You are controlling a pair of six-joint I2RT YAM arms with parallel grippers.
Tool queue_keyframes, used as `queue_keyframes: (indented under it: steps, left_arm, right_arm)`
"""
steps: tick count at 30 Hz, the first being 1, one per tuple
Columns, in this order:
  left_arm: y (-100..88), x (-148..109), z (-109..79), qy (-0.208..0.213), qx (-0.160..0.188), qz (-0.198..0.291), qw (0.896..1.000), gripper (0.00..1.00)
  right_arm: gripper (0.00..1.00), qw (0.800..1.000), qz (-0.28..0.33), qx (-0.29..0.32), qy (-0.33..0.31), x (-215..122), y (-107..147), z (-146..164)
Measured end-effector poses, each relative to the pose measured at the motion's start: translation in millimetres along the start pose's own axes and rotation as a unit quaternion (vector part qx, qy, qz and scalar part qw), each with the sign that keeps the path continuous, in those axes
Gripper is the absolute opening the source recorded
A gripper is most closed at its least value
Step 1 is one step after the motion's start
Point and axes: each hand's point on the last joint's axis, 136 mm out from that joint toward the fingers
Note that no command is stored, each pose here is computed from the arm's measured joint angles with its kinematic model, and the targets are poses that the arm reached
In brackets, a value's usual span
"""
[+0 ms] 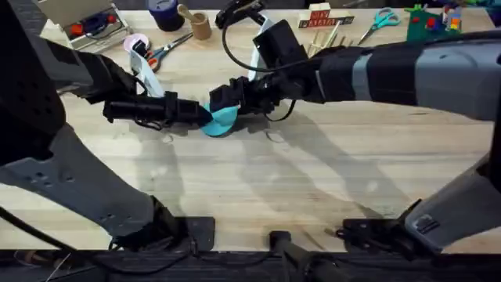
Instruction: Pick up the plates from the table one by one and place each into a slot on the dish rack.
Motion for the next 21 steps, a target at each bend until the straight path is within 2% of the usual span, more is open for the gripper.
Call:
queue_keyframes:
  steps: [5,8,10,14,15,21]
  left_arm:
    - [0.0,0,0.0,0.0,0.0,0.0,1.0,0.041]
    - [0.0,0,0.0,0.0,0.0,0.0,1.0,0.041]
    - [0.0,0,0.1,0.0,0.0,0.0,1.0,0.041]
    - [-0.4,-1,0.6,0.0,-0.002,-0.002,1.0,0.04]
    - [-0.9,-3,0.3,0.002,-0.004,-0.004,1.0,0.04]
    - [-2.0,-4,-0.4,0.006,-0.008,-0.008,1.0,0.04]
  right_arm:
    - [0.643,1.0,-0.001,0.006,-0.002,2,0,1]
    - [0.542,1.0,0.0,0.006,-0.002,9,1,0]
    - [0.436,1.0,0.003,0.008,-0.001,15,4,-3]
    - [0.092,1.0,0.008,0.018,0.006,19,8,-10]
    - [0.049,1.0,0.004,0.018,-0.002,17,4,-7]
    - [0.036,1.0,-0.001,0.013,-0.006,16,0,-3]
Point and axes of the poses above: each hand's point on the last joint's axis, 136 mm out from that joint toward the fingers, its own x axis out along the fingers, its own z axis along the line the jaws close on, y = z × x, and after that the axes turned 14 degrees about -x, right-handed
